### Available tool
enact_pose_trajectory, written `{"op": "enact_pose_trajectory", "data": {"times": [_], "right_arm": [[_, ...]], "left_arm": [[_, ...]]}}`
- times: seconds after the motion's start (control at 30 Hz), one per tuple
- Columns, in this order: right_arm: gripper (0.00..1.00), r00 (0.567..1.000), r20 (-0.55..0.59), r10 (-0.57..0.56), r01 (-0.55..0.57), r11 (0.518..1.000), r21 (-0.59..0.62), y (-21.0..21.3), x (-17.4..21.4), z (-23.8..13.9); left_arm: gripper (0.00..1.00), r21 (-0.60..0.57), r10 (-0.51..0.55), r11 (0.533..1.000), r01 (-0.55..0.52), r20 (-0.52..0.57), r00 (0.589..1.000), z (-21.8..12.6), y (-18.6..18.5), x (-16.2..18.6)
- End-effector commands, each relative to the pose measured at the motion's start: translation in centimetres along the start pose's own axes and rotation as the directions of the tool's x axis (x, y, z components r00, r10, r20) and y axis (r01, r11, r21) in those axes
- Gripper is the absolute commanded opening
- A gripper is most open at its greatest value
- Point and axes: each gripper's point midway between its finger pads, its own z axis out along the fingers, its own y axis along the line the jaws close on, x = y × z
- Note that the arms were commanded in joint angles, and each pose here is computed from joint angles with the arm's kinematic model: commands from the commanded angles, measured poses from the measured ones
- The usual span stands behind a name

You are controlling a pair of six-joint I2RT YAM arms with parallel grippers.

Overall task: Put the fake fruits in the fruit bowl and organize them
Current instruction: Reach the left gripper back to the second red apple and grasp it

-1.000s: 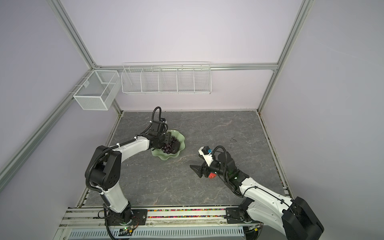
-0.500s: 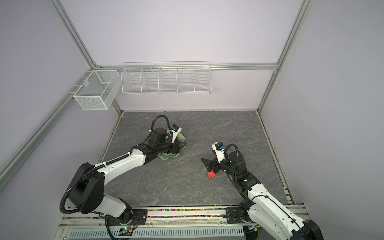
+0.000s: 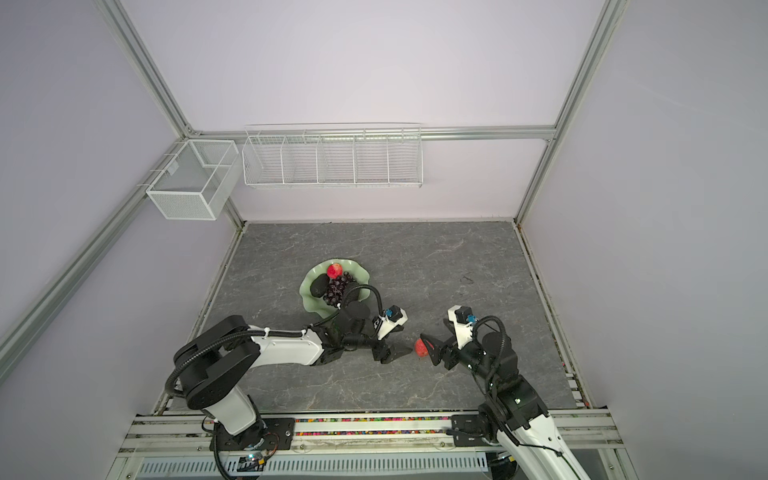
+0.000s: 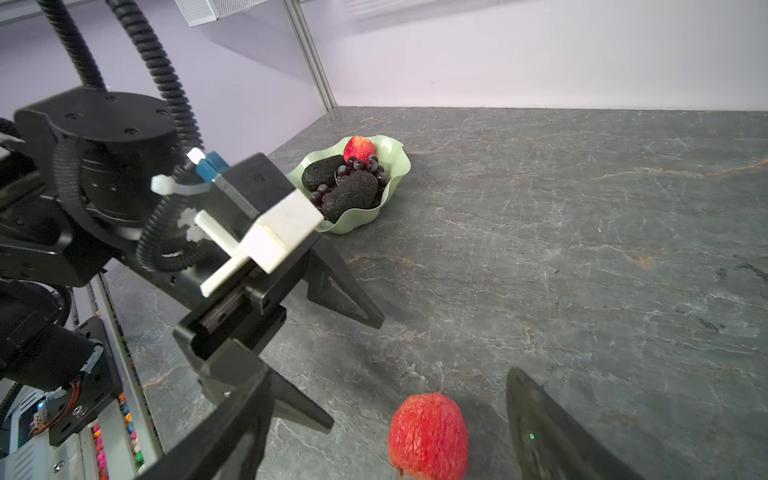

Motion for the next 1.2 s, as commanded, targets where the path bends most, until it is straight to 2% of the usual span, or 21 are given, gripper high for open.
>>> {"op": "enact_pose_trajectory", "data": {"times": [0.0, 0.23, 0.5, 0.87, 1.03, 1.17], "right_arm": [[0.89, 0.999, -0.022, 0.030, -0.029, 1.000, 0.011, -0.3, 1.1, -0.1], [0.89, 0.999, -0.027, 0.023, -0.023, 1.000, -0.018, 0.1, 1.2, 0.1], [0.89, 1.000, -0.007, 0.016, -0.017, 1.000, -0.022, 0.2, 1.0, -0.1], [0.89, 1.000, -0.008, 0.017, -0.017, 0.999, -0.027, 0.3, 1.1, -0.1], [0.89, 1.000, -0.006, 0.015, -0.016, 0.999, -0.028, 0.3, 1.0, -0.1], [0.89, 1.000, -0.008, 0.015, -0.016, 0.999, -0.028, 0.3, 1.1, -0.1]], "left_arm": [[0.76, 0.024, 0.007, 1.000, -0.010, 0.107, 0.994, 1.2, -0.3, -2.8], [0.76, 0.049, -0.012, 0.999, 0.007, 0.101, 0.995, 3.0, -0.4, -1.8], [0.76, 0.031, 0.007, 0.999, -0.007, 0.022, 1.000, 4.7, -0.7, -0.4], [0.73, 0.012, -0.004, 1.000, 0.004, -0.033, 0.999, 6.8, -0.8, 1.4], [0.60, -0.004, -0.007, 1.000, 0.006, -0.042, 0.999, 7.0, -0.5, 1.8], [0.49, -0.050, 0.017, 0.999, -0.016, 0.025, 1.000, 5.8, -0.2, 0.3]]}}
